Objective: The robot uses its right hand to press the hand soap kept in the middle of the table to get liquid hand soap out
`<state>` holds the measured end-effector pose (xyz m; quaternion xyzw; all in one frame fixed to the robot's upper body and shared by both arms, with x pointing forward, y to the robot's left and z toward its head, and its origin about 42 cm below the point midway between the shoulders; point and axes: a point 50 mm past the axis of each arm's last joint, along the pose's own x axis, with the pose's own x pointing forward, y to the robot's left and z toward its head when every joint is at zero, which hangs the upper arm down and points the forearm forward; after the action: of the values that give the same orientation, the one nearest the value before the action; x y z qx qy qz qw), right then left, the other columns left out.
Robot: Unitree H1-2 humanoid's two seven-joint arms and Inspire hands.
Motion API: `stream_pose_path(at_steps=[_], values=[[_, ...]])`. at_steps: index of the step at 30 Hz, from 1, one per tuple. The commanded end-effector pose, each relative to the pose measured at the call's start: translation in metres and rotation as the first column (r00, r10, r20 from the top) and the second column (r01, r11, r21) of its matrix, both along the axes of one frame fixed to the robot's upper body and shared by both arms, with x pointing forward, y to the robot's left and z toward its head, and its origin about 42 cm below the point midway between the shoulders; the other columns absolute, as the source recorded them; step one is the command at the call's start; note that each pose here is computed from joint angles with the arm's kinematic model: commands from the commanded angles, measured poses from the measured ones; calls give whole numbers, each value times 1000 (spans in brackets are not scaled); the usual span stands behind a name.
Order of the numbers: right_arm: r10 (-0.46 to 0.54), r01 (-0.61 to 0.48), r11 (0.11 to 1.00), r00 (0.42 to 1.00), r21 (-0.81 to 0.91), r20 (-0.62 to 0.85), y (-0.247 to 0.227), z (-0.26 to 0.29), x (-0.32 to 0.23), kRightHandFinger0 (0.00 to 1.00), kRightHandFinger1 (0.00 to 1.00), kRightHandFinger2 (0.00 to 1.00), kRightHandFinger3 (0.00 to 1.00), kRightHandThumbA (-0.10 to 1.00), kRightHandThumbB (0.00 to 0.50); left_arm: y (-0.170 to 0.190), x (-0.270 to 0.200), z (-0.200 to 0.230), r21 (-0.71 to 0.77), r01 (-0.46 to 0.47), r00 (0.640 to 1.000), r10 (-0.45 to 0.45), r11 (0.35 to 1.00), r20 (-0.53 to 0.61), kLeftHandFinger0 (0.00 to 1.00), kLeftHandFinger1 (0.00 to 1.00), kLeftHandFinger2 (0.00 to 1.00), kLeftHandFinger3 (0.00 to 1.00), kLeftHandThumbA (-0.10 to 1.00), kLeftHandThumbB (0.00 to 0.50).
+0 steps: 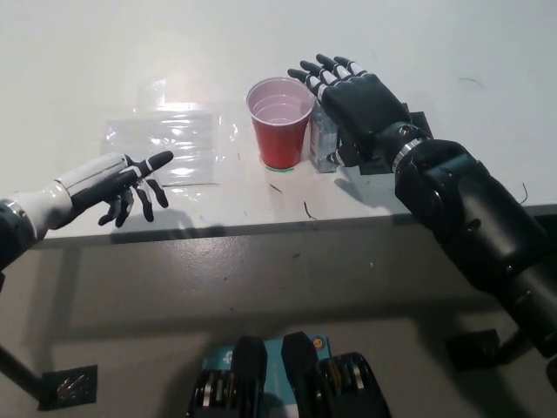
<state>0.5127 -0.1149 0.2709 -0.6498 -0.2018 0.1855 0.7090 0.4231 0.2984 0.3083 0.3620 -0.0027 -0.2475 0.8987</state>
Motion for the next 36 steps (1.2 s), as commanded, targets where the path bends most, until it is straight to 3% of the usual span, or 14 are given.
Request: stream_pose_path(at_steps=[1, 12, 18, 21, 25, 27, 30, 31, 36], values=[[-76, 54, 993, 975, -109, -206, -24, -60, -7, 1000, 1000, 1000, 1000, 1000, 500, 6, 2, 33, 40, 18, 997, -21, 999, 79, 116, 177, 350, 582, 1000, 182], [-87, 60, 991, 967, -119, -241, -27, -77, -10, 1000, 1000, 1000, 1000, 1000, 500, 6, 5, 42, 25, 23, 995, -25, 999, 99, 112, 181, 357, 588, 1000, 198], [-78, 55, 994, 961, -93, -267, -25, -94, -13, 1000, 1000, 1000, 1000, 1000, 500, 6, 7, 42, 23, 20, 996, -22, 1000, 90, 121, 177, 351, 592, 1000, 247], [-70, 46, 995, 957, -93, -280, -23, -100, -15, 1000, 1000, 1000, 1000, 1000, 500, 7, 7, 42, 26, 24, 995, -26, 999, 94, 125, 180, 356, 601, 1000, 208], [-71, 47, 995, 953, -86, -295, -21, -107, -17, 1000, 1000, 1000, 1000, 1000, 500, 7, 8, 41, 19, 25, 995, -26, 1000, 91, 111, 168, 342, 590, 1000, 221], [-86, 61, 994, 944, -91, -317, -21, -114, -20, 1000, 1000, 1000, 1000, 1000, 500, 6, 6, 38, 30, 29, 995, -32, 999, 99, 113, 174, 351, 584, 1000, 193], [-84, 56, 994, 941, -92, -329, -19, -117, -23, 1000, 1000, 1000, 1000, 1000, 500, 7, 5, 33, 18, 30, 996, -32, 999, 88, 109, 169, 346, 579, 1000, 202], [-76, 50, 995, 944, -86, -322, -20, -118, -24, 1000, 1000, 1000, 1000, 1000, 500, 7, 5, 31, 16, 23, 997, -24, 1000, 68, 127, 182, 345, 587, 1000, 228], [-58, 38, 997, 956, -74, -287, -19, -109, -21, 1000, 1000, 1000, 1000, 1000, 500, 8, 2, 26, 22, 23, 998, -25, 999, 60, 140, 207, 377, 593, 1000, 208]])
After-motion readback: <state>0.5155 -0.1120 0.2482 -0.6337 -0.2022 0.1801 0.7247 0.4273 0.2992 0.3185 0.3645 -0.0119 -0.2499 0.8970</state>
